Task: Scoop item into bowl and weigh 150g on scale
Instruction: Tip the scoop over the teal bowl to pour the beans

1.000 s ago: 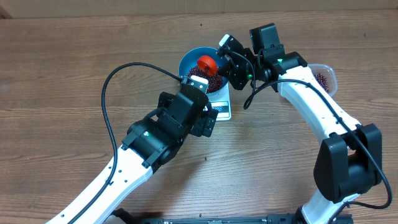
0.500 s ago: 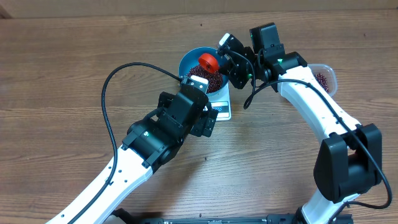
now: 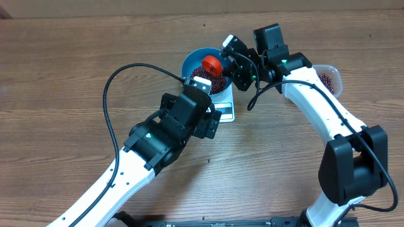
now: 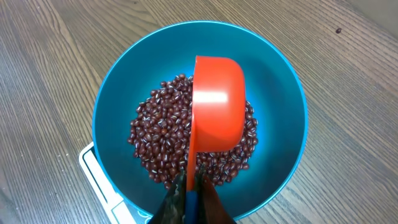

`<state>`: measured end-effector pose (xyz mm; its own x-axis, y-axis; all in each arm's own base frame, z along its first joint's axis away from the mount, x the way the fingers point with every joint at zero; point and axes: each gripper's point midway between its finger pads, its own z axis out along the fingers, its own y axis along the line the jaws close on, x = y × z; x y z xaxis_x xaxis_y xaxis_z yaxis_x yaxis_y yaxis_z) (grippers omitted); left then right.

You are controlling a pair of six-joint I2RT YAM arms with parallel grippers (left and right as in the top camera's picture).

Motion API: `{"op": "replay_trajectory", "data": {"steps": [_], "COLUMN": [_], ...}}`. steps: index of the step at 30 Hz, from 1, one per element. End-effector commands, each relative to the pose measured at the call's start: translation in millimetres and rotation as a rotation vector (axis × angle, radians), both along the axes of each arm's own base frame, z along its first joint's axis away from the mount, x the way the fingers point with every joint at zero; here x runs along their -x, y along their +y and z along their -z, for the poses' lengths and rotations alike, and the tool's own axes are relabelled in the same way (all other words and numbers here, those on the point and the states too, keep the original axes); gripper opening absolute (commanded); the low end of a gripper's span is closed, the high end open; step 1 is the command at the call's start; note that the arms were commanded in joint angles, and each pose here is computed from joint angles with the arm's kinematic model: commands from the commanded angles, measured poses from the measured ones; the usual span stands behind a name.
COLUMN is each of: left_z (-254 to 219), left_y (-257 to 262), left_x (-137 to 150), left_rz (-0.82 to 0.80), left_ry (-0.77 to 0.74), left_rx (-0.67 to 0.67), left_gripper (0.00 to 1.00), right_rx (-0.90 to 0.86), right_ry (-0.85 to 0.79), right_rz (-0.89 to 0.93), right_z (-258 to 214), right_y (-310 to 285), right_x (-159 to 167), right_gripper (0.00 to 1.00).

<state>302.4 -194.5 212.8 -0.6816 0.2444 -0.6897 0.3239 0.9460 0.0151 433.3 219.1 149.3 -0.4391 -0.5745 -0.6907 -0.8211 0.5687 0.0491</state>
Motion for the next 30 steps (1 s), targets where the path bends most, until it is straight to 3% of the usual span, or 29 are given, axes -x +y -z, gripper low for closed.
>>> {"op": "replay_trajectory", "data": {"steps": [1, 20, 25, 30], "left_z": [-3, -3, -3, -3], "left_y": [2, 2, 2, 2], "left_x": [0, 0, 0, 0], "left_rz": [-0.012, -0.012, -0.012, -0.012], "left_ry": [-0.011, -0.011, -0.011, -0.011], "left_rx": [0.004, 0.004, 0.004, 0.005], "left_gripper": [0.99, 0.99, 1.0, 1.0], "right_rx": [-0.007, -0.019, -0.152, -0.309], "right_ry": [0.003, 0.036, 0.2, 0.303], "right_rz": [0.001, 0.027, 0.167, 0.12], "right_z": [-2, -1, -5, -24], "right_y": [1, 1, 5, 13], "right_x": [-1, 1, 5, 17], "right_gripper": [0.04, 0.04, 0.04, 0.04]}}
